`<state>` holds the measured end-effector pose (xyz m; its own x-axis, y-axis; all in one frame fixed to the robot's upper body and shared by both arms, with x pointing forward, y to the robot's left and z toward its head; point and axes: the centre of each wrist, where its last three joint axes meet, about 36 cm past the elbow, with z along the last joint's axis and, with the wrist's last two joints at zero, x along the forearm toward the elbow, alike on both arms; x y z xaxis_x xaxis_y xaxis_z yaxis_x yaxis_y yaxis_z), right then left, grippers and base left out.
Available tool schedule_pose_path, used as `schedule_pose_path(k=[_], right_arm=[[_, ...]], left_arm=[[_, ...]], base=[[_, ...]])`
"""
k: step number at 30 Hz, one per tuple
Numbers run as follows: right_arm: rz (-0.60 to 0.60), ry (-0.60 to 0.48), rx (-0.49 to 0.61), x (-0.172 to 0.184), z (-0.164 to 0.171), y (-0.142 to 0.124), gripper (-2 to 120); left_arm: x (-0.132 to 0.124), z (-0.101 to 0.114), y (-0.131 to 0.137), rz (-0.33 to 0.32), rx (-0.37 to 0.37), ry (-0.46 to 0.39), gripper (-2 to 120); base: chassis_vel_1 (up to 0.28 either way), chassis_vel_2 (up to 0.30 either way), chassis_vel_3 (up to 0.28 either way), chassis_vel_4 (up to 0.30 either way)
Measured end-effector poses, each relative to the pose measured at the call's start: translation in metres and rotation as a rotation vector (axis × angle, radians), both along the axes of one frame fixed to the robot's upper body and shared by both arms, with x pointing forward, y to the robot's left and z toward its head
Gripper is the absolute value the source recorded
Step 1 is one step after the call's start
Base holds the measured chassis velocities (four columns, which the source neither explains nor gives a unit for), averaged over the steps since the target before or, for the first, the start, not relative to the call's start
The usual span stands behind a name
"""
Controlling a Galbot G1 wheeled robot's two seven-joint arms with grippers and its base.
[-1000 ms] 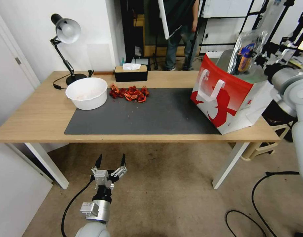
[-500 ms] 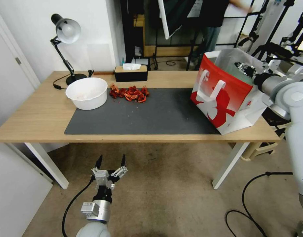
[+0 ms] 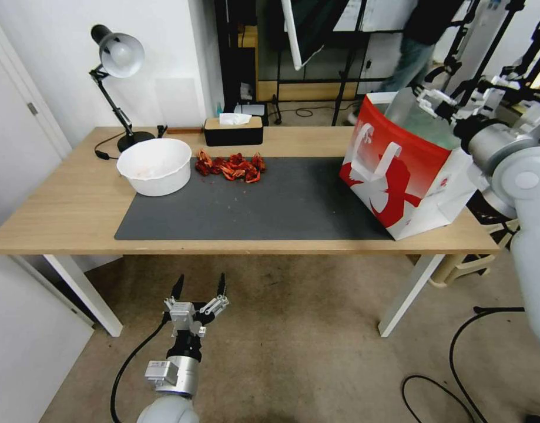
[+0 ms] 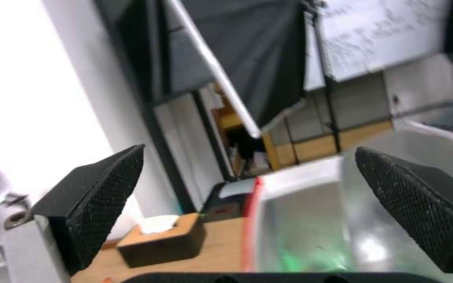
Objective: Close the takeout container lid, then place the container into the takeout bag.
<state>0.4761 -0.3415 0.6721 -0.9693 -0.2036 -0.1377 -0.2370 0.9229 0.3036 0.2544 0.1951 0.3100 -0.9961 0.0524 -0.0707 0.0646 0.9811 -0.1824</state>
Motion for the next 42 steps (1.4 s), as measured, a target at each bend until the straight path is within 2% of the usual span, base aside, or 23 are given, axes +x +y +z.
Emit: schedule_pose_path(k=[5,10,13,22,25,26,28,42], right_arm=[[0.063,-0.048,-0.067,-0.022,-0.006,0.02,100],[0.108,-0.05,-0.108,-0.037,-0.021,0.034,100],[0.136,-0.03,-0.142,-0.052,-0.045,0.045,100],[0.137,-0.008,-0.195,-0.073,-0.087,0.059,100],[0.092,-0.021,-0.249,-0.09,-0.118,0.067,100],[0.092,-0.021,-0.249,-0.09,-0.118,0.067,100],[0.045,-0.037,-0.272,-0.105,-0.146,0.073,100],[-0.137,-0.072,-0.242,-0.168,-0.262,0.083,100]], left_arm=[[-0.002,0.001,0.0,0.003,-0.005,-0.005,100],[-0.002,0.0,0.001,0.001,-0.007,-0.013,100],[-0.002,0.0,0.002,-0.003,-0.009,-0.024,100],[-0.003,0.0,0.004,-0.013,-0.016,-0.029,100],[0.0,0.002,0.006,-0.02,-0.009,-0.031,100],[0.0,0.002,0.006,-0.02,-0.009,-0.031,100],[0.001,0.003,0.008,-0.015,-0.008,-0.035,100],[0.004,0.002,0.014,-0.012,-0.003,-0.062,100]], base=[[0.0,0.0,0.0,0.0],[0.0,0.0,0.0,0.0],[0.0,0.0,0.0,0.0],[0.0,0.0,0.0,0.0],[0.0,0.0,0.0,0.0],[0.0,0.0,0.0,0.0],[0.0,0.0,0.0,0.0],[0.0,0.0,0.0,0.0]])
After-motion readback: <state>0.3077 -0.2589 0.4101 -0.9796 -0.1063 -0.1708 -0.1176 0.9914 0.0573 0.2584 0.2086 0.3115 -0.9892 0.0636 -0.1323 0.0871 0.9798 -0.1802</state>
